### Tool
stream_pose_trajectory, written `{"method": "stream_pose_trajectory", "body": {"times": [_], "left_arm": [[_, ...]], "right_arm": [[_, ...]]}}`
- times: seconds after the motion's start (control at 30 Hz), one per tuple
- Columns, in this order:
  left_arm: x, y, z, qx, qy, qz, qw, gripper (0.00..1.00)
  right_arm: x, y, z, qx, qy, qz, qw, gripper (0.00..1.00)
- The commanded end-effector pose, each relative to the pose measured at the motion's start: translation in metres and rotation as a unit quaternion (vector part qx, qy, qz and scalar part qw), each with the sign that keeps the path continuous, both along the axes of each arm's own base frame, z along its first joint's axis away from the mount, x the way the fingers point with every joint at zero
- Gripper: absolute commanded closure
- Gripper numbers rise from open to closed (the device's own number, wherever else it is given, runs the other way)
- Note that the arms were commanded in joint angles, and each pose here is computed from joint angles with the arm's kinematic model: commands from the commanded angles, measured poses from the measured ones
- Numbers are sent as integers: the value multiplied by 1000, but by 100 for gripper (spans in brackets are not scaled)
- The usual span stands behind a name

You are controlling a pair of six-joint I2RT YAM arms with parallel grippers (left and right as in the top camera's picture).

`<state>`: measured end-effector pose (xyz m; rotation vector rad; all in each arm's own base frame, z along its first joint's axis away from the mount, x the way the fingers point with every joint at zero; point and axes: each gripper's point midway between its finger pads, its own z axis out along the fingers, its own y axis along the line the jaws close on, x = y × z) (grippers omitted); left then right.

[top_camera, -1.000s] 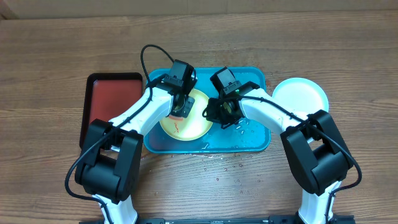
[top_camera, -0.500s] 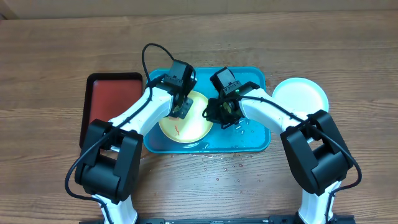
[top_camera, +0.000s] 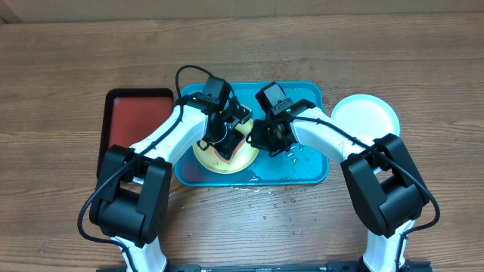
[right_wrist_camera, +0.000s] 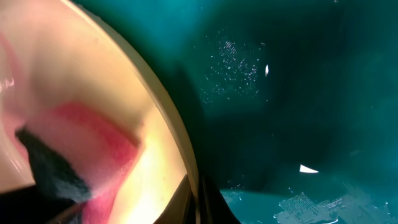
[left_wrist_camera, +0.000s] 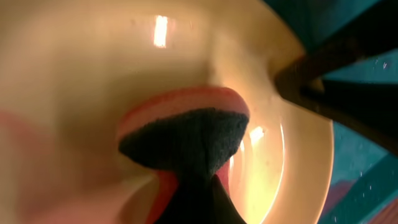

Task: Clean dirty plates on tray and stack at the side
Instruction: 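Scrub the yellow plate with the sponge while the right gripper holds it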

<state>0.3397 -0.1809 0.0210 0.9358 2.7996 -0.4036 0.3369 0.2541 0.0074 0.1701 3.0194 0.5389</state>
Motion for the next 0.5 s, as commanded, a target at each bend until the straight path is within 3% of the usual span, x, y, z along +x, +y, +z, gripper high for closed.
{"method": "stream_pose_trajectory", "body": {"times": [0.0,0.13,0.27,0.37,0.47], "left_arm": [[12,-5,4,-3,-36,-14,999,95],[50,21,7,70,-110,64,989,96],[72,53,14,141,-162,157,964,96],[75,76,18,184,-178,229,939,96],[63,84,14,197,-154,256,934,96]], "right_arm": [[-3,-4,-10,-16,5,-4,1000,96],[-3,-4,-10,-16,5,-4,1000,96],[-3,-4,-10,-16,5,-4,1000,96],[-3,-4,-10,-16,5,-4,1000,96],[-2,-4,-10,-18,4,-4,1000,96]]}}
